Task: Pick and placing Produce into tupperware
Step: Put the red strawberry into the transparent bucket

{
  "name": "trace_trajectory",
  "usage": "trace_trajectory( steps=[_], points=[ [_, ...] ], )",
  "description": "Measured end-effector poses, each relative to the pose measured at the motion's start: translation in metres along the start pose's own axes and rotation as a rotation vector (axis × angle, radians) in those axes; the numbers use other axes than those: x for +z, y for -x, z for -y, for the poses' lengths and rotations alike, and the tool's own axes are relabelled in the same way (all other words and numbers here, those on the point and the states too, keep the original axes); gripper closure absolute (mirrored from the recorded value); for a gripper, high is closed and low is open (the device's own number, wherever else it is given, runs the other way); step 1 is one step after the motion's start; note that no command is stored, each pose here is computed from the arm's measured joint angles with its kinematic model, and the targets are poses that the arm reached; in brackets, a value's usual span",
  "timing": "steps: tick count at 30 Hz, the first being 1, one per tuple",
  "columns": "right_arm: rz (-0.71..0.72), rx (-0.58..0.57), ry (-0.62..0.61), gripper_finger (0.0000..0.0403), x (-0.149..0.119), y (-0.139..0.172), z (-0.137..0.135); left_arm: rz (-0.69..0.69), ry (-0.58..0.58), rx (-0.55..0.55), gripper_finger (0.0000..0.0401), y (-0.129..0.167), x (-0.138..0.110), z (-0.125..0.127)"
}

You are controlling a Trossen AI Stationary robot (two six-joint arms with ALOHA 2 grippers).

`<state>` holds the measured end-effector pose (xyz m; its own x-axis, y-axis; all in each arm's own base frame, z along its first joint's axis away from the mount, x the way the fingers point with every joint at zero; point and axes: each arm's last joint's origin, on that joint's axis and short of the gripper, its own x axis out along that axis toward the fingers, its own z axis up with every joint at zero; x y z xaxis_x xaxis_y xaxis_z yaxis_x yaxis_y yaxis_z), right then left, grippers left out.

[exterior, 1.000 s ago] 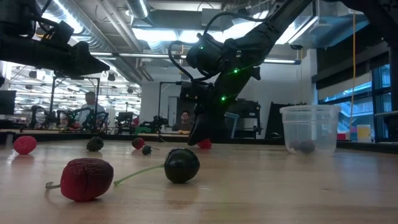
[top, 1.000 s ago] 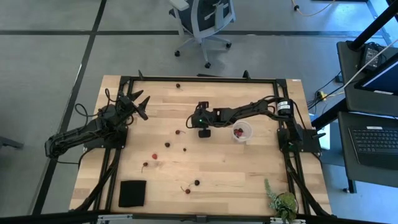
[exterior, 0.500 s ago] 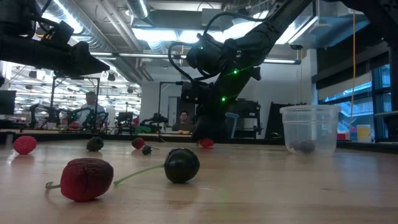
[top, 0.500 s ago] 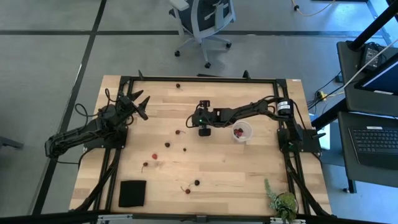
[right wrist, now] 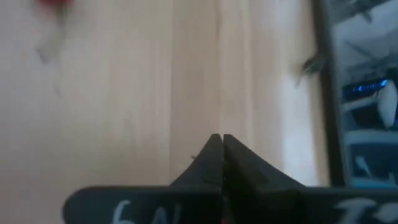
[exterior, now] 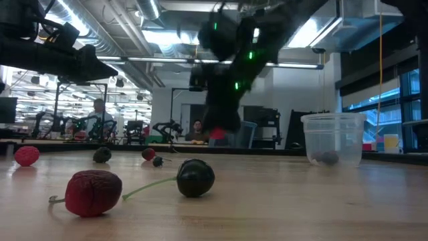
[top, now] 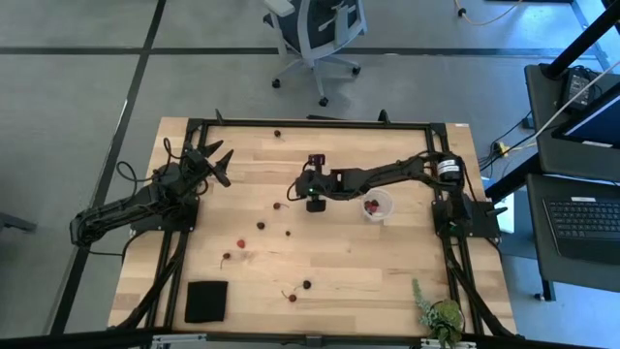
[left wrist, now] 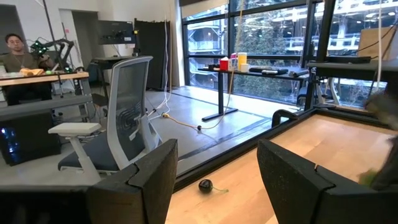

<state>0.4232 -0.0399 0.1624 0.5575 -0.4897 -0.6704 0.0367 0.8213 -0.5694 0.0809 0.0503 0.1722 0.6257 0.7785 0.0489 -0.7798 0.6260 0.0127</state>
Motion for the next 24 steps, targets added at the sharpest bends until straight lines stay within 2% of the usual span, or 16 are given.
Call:
trace_trajectory(
  steps=[3,7,12,17,24],
  points=[
    [0.054,-0.006,-0.036,0.0399,0.012,0.027,0.009,0.000,0.000,0.005,0.0187,0.000,0.000,0.000],
    [0.119,0.021,-0.158,0.0399,0.019,0.076,0.027,0.000,0.002,0.006,0.0187,0.000,0.000,0.000],
    [0.187,0.083,-0.274,0.0399,0.008,0.135,0.032,0.000,0.002,0.006,0.0187,0.000,0.000,0.000],
    [0.206,0.095,-0.403,0.0399,-0.026,0.173,0.025,0.001,0.003,0.006,0.0187,0.000,0.000,0.000],
    [0.201,0.040,-0.565,0.0399,-0.087,0.195,0.000,0.001,0.003,0.006,0.0187,0.000,0.000,0.000]
  ],
)
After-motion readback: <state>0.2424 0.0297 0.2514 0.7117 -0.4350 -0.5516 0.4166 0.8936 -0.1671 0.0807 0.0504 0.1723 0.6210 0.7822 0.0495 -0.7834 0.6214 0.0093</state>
